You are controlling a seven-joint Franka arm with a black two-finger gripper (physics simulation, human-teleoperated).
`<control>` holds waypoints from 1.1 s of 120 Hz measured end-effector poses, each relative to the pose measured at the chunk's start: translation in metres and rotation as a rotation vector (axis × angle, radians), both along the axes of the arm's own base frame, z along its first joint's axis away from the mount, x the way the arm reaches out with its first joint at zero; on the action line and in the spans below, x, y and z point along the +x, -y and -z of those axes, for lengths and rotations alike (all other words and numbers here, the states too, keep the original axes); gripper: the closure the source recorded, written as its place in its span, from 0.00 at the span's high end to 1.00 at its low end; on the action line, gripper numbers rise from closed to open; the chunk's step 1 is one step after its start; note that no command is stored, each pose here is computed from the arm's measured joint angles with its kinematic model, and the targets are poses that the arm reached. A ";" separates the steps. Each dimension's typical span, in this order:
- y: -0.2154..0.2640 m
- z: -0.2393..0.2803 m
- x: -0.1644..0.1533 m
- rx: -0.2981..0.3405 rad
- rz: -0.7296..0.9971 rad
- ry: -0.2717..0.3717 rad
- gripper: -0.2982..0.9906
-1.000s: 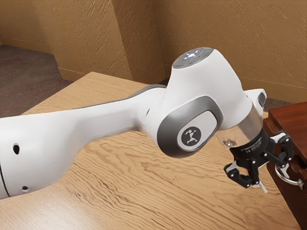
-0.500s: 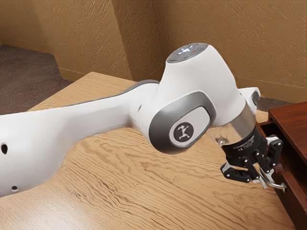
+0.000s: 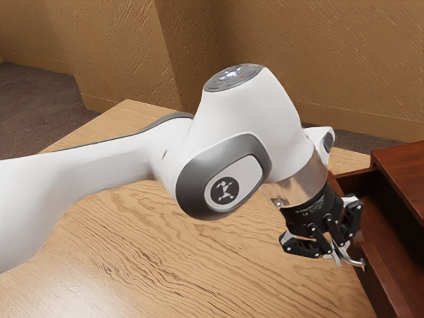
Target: Pull the drawer handle with one arm to open the drawer
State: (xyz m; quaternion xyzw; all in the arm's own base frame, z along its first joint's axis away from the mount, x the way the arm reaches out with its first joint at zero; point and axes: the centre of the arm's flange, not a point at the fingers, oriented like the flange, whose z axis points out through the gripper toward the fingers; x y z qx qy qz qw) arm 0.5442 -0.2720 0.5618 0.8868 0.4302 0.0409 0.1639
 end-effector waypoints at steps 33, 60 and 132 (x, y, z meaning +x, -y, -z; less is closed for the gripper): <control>-0.011 -0.002 -0.013 0.012 -0.014 0.001 0.16; -0.023 0.000 -0.027 0.023 -0.035 -0.008 0.16; -0.046 -0.002 -0.055 0.031 -0.072 -0.004 0.16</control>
